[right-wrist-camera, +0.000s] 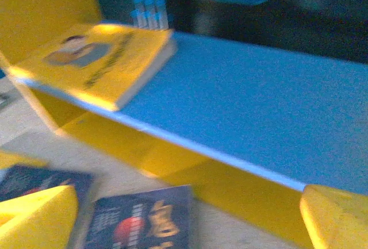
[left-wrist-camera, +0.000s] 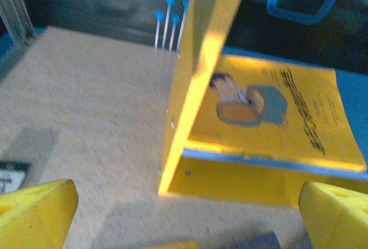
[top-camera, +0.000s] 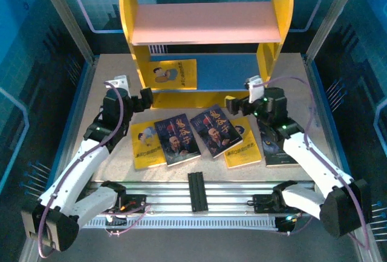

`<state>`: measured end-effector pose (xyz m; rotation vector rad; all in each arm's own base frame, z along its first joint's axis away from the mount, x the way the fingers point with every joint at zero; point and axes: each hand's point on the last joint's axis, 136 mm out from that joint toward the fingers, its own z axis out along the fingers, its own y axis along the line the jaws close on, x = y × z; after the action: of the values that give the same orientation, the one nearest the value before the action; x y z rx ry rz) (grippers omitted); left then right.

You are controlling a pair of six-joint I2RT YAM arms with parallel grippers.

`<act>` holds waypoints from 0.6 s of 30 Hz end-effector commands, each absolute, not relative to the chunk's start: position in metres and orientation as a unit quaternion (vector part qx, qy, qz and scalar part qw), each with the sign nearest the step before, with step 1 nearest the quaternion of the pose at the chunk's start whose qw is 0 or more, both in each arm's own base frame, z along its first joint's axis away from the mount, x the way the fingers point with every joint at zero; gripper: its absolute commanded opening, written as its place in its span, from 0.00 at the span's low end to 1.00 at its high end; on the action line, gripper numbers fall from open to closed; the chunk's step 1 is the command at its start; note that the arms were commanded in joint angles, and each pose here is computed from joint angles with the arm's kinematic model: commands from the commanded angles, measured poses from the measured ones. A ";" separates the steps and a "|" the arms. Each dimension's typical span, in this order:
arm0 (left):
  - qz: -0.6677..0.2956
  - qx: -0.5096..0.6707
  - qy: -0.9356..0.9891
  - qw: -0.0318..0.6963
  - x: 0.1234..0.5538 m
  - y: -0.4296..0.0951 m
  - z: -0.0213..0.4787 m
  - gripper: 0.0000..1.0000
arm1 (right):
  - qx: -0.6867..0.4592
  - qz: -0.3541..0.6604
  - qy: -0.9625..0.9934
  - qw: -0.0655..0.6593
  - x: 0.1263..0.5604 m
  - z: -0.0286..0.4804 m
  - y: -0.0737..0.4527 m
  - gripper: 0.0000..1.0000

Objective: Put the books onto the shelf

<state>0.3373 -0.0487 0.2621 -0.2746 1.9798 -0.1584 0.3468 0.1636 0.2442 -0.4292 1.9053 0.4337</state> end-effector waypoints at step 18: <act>-0.175 -0.249 0.928 0.215 0.237 -0.108 0.128 0.98 | -0.263 0.330 0.882 0.213 0.284 0.118 0.326 0.51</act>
<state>0.2537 -0.1052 0.1499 -0.5650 2.4874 -0.4703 0.2905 0.3105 0.1177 -0.7284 2.4108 0.8506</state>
